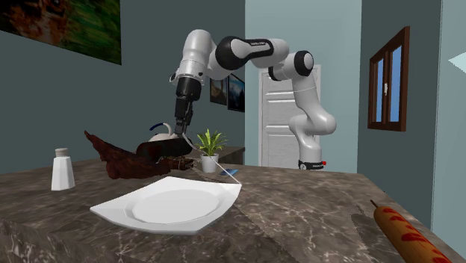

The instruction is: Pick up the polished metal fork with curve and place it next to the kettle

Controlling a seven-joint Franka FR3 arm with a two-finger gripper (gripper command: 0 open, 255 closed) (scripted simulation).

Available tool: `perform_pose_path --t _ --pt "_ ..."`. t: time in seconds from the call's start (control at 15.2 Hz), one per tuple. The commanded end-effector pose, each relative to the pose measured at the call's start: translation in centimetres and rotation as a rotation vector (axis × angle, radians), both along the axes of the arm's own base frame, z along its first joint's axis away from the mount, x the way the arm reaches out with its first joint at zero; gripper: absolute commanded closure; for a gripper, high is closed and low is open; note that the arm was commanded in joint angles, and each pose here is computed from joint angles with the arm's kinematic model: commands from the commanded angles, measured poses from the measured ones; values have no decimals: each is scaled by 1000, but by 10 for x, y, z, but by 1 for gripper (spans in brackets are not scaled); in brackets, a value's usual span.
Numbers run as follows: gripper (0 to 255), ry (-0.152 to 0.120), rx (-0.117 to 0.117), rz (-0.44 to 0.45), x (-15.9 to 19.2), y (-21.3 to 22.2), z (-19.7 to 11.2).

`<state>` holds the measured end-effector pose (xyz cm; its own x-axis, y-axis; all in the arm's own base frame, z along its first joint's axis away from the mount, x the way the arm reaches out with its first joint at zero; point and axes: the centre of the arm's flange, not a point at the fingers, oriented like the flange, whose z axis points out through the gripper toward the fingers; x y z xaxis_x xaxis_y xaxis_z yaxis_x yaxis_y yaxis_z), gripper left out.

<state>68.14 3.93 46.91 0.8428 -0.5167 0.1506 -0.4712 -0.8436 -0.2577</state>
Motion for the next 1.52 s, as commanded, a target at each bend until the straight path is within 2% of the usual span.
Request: perform_pose_path --t 0.0,1.32,1.45 --pt "255 0 0 0 -1 0 13" --pt "255 0 0 0 -1 0 116" --pt "255 0 0 0 -13 -24 116"
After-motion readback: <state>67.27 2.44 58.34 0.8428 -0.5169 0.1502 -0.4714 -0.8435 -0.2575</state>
